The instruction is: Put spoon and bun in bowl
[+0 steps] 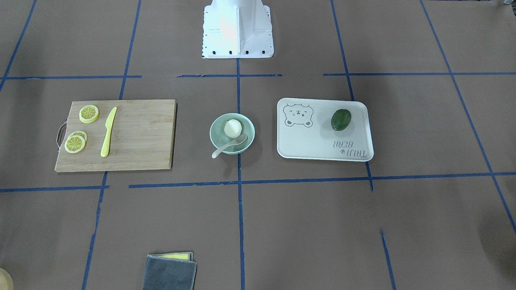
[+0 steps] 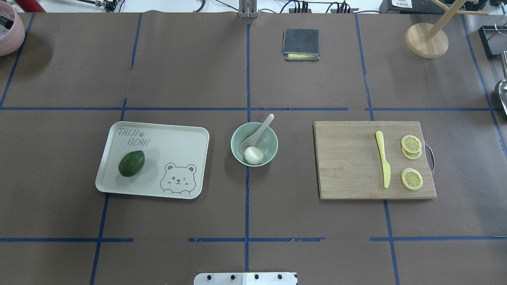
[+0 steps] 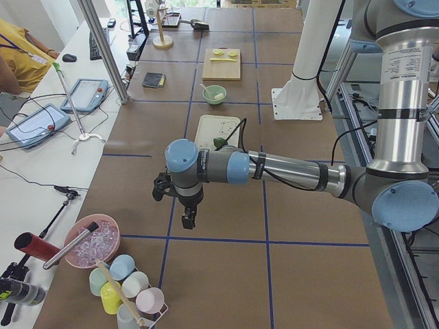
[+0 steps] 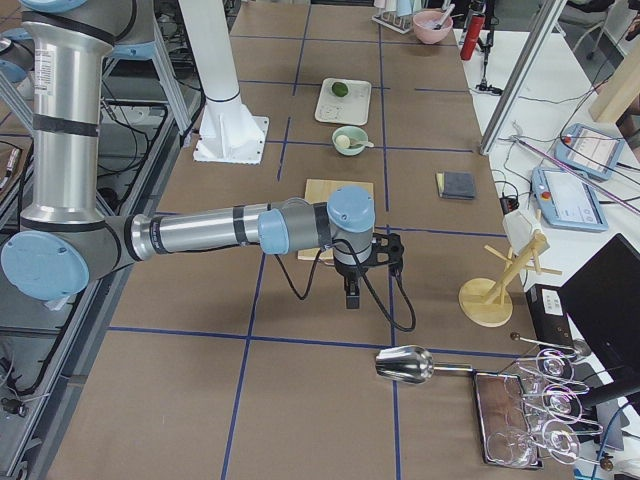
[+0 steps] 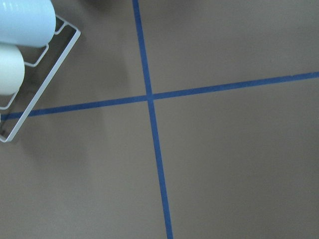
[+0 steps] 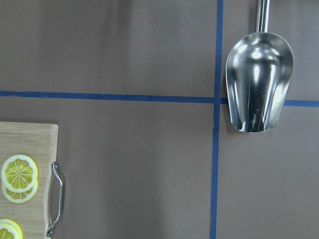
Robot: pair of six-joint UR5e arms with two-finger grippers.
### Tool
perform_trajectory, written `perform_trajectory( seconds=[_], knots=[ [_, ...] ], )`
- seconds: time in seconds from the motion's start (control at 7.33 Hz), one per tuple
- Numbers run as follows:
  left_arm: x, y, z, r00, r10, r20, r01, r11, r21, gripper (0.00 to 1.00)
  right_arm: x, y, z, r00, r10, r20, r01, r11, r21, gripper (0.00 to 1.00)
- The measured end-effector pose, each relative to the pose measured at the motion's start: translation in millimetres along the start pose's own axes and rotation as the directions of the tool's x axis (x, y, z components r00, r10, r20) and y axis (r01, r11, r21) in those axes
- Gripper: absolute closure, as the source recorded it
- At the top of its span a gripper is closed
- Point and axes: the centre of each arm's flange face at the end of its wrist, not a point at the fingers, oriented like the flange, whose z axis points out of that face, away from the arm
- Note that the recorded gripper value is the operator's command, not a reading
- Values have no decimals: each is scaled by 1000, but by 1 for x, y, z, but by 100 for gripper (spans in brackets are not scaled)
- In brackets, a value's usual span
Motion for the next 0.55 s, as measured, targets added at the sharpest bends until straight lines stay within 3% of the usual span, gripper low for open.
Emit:
perform_trajectory(
  seconds=[0.27, 0.55],
  knots=[
    [-8, 4, 10, 1000, 2, -3, -2, 1000, -5, 0, 0, -1, 0, 1000, 1, 1, -1, 1000, 0, 0],
    [5, 3, -3, 999, 31, -15, -31, 999, 29, 0, 0, -1, 1, 1000, 2, 5, -2, 1000, 0, 0]
  ],
)
